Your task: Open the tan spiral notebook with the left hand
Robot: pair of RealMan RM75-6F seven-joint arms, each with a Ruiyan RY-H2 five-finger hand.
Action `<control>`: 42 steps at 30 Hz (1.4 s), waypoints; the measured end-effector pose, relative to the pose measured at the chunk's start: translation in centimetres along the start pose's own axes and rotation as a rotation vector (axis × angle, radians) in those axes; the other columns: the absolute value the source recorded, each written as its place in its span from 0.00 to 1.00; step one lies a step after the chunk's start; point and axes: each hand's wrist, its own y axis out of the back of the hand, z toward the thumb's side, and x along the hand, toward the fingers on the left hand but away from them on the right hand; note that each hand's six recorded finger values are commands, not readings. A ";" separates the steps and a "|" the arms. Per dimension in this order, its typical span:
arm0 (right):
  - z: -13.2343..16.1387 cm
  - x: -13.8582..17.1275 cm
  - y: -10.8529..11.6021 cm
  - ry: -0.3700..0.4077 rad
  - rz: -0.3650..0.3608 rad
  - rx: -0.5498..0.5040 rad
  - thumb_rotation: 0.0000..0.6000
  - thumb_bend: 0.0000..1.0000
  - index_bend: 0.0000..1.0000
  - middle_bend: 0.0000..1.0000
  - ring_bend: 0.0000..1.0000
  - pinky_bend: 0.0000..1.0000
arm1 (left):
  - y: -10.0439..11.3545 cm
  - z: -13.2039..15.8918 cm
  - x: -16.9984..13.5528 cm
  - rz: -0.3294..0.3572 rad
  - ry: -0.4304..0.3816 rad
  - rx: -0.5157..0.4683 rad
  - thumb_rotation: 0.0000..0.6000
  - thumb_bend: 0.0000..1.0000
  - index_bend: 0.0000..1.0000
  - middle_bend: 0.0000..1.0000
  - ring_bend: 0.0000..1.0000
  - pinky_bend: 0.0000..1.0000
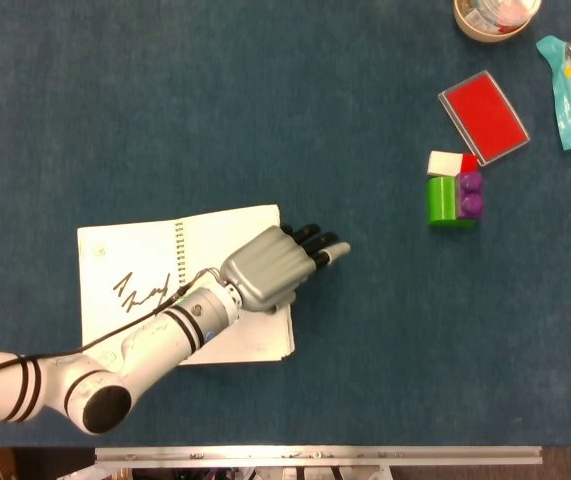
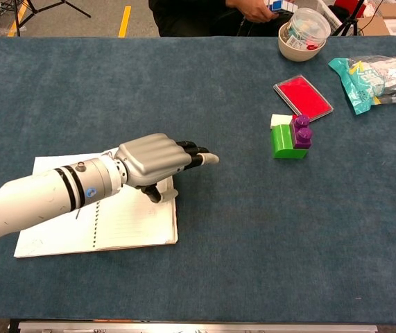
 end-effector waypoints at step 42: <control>2.0 -1.4 -0.3 0.031 0.071 0.098 1.00 0.53 0.38 0.37 0.28 0.37 | -1.4 -15.4 -20.9 0.346 0.631 -0.285 1.00 0.38 0.00 0.00 0.00 0.12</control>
